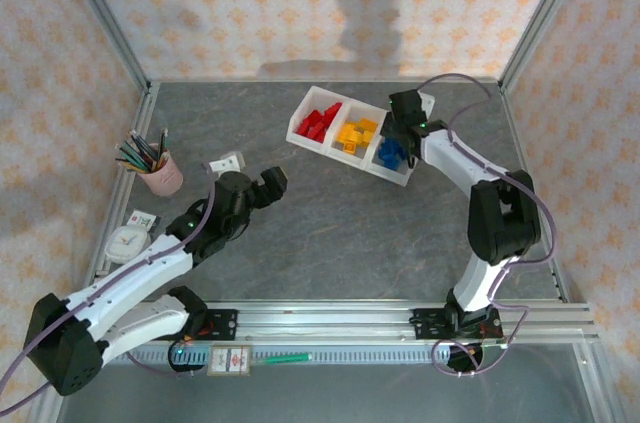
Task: Sort the legos into containers by color
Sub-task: Place the lego in the container, then reset both arms
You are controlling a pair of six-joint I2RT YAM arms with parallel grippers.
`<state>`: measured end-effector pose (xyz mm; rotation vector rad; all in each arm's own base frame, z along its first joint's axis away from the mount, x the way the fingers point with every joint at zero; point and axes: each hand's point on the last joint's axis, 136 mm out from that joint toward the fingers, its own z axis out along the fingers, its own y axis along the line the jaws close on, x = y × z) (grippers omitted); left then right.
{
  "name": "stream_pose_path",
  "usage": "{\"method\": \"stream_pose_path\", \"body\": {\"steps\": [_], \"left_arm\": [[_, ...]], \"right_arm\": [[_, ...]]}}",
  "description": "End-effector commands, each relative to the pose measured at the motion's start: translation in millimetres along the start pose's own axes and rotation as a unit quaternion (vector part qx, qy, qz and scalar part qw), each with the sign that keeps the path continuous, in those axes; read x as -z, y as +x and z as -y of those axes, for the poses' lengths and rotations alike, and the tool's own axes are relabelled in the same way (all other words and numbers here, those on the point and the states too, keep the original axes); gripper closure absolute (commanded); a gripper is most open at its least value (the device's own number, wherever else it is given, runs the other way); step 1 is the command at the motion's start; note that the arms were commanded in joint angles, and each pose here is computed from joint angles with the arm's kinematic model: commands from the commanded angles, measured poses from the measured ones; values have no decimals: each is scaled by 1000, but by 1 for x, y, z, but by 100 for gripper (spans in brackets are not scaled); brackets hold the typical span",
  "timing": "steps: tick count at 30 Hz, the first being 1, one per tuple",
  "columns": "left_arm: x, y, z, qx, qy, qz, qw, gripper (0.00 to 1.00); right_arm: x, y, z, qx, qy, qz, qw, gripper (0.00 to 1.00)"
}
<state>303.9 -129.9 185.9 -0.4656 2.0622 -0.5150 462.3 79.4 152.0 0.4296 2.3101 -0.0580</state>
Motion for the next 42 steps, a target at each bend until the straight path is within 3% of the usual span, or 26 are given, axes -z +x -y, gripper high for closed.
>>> {"method": "stream_pose_path", "body": {"steps": [1,5,8,11,14,17,20,25,27,42], "left_arm": [[-5,-48,-9,-18,-29,76,997,1],[-10,-104,-68,-59,-131,172,975,1],[-10,-123,-115,-101,-206,228,946,1],[-15,-118,-146,-140,-239,245,929,1],[-22,-105,-158,-173,-226,269,920,1],[-23,-98,-164,-195,-219,296,909,1],[-36,-98,-156,-207,-179,282,920,1],[-49,-83,-156,-221,-138,259,930,0],[-50,-82,-153,-227,-121,265,929,0],[-48,-86,-167,-201,-146,273,929,0]], "right_arm": [[29,-42,52,-56,41,79,994,0],[47,-27,141,-120,117,164,972,0],[43,5,173,-119,124,221,960,0],[24,30,172,-93,97,235,963,0],[-1,39,154,-54,59,218,973,0],[11,25,136,-26,-1,275,961,0],[5,34,121,8,-42,265,963,0],[33,48,121,13,-89,331,939,0],[23,47,122,7,-79,301,950,0],[24,49,123,10,-83,302,950,0]]}}
